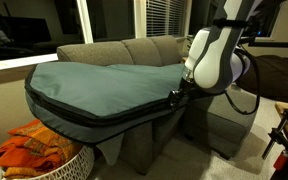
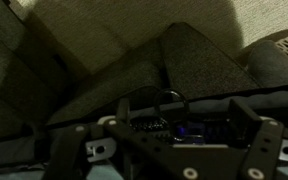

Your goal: Move the zip to the right

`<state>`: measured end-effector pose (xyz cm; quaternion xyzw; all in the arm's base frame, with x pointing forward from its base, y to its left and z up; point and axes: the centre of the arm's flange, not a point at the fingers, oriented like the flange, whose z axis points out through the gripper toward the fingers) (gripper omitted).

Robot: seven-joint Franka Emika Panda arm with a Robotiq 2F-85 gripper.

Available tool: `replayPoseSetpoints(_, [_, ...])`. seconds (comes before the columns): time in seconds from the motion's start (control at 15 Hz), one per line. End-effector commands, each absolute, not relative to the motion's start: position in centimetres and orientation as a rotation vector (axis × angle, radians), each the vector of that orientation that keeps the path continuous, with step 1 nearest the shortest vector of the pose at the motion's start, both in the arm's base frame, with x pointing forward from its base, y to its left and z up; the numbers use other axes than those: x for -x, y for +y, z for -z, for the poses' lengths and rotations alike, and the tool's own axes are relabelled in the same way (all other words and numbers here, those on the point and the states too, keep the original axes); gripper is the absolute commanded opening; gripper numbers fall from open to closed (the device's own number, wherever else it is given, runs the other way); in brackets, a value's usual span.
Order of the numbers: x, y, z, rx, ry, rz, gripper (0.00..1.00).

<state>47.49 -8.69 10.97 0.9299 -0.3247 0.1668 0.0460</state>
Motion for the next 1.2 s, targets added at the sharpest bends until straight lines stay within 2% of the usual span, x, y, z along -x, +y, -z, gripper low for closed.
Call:
replayPoseSetpoints(0.0, [-48.6,-9.4,-10.5,-2.856,-0.996,-0.456,1.0])
replayPoseSetpoints(0.47, [-50.5,-11.1,-9.6,-2.858,-1.03,-0.406,1.0])
replayPoseSetpoints(1.13, [-50.6,-11.9,-8.7,-2.943,-0.966,-0.396,1.0])
